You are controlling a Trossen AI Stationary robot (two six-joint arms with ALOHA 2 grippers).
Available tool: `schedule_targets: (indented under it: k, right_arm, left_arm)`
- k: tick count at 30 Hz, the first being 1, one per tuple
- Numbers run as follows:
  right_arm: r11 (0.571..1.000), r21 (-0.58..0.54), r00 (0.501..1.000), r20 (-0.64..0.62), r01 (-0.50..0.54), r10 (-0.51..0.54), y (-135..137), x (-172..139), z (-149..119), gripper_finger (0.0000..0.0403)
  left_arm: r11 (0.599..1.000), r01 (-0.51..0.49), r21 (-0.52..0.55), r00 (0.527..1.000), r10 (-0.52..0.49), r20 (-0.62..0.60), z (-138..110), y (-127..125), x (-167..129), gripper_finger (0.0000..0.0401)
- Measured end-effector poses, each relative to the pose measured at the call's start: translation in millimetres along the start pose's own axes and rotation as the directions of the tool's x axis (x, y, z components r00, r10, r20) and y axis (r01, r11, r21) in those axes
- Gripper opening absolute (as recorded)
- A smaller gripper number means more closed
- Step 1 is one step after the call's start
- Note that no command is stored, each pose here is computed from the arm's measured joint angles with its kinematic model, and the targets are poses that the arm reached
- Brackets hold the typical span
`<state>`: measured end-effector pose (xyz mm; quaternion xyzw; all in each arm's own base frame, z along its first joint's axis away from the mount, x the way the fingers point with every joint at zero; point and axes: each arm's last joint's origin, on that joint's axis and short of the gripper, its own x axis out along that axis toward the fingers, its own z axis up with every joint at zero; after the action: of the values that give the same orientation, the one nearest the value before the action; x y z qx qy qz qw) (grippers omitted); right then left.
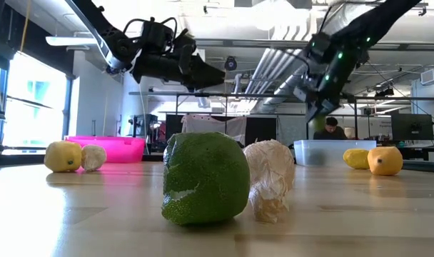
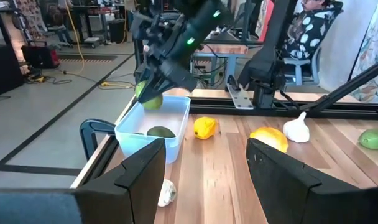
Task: Sort produce into baskets
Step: Put the top center lime into the transparent bin
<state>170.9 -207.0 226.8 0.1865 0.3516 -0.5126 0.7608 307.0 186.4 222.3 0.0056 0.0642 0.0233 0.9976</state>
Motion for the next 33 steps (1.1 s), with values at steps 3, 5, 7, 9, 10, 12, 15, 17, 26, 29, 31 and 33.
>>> schedule_targets:
  k: [3,5,7,9,10,12,15,17,26,29,31,33]
  right_arm:
    - [0.999,-0.010,0.999,-0.019,0.042,-0.042,-3.4,16.4,-0.8,0.0128]
    - [0.997,-0.007,0.997,-0.029,0.074,-0.075,-5.2,26.5,-1.7,0.0128]
    - [0.994,-0.007,0.993,-0.035,0.113,-0.113,-5.9,35.7,-2.9,0.0128]
    - [0.989,-0.006,0.989,-0.029,0.146,-0.146,-5.7,43.7,-3.3,0.0128]
    - [0.988,-0.007,0.988,-0.024,0.156,-0.156,-5.1,47.0,-3.3,0.0128]
    - [0.987,-0.004,0.987,-0.019,0.160,-0.160,-3.8,53.2,-3.7,0.0127]
    - [0.987,0.002,0.986,-0.034,0.162,-0.162,-2.2,61.1,-6.5,0.0127]
    - [0.986,0.009,0.986,-0.035,0.165,-0.164,-1.5,64.6,-7.4,0.0127]
    - [0.981,0.012,0.981,-0.043,0.192,-0.192,-1.8,68.8,-11.4,0.0136]
    - [0.981,0.012,0.980,-0.051,0.194,-0.193,-2.2,70.0,-16.4,0.0157]
    - [0.981,0.011,0.979,-0.058,0.195,-0.194,-2.4,70.7,-19.3,0.0171]
    - [0.981,0.010,0.979,-0.058,0.196,-0.195,-2.4,70.9,-19.6,0.0183]
  left_arm:
    - [1.000,-0.004,-0.003,1.000,0.004,-0.004,-0.6,1.4,-0.8,0.0209]
    - [1.000,-0.005,-0.003,1.000,0.005,-0.005,-0.6,1.6,-0.9,0.0209]
    - [1.000,-0.005,-0.003,1.000,0.005,-0.005,-0.6,1.6,-0.9,0.0209]
    - [1.000,-0.005,-0.002,1.000,0.005,-0.005,-0.6,1.7,-0.9,0.0209]
    - [1.000,-0.005,0.003,1.000,0.005,-0.005,-0.6,1.7,-0.9,0.0209]
    - [1.000,-0.005,0.005,1.000,0.005,-0.005,-0.6,1.7,-0.9,0.0209]
    - [1.000,-0.005,0.006,1.000,0.005,-0.005,-0.7,1.7,-0.9,0.0209]
    - [1.000,-0.005,0.008,1.000,0.005,-0.005,-0.7,1.7,-0.9,0.0209]
    - [1.000,-0.005,0.008,1.000,0.005,-0.005,-0.6,1.7,-0.9,0.0209]
    - [1.000,-0.005,0.008,1.000,0.005,-0.005,-0.7,1.7,-0.9,0.0209]
    - [1.000,-0.005,0.007,1.000,0.005,-0.005,-0.6,1.7,-0.9,0.0209]
    - [1.000,-0.005,0.007,1.000,0.005,-0.005,-0.6,1.7,-0.9,0.0209]
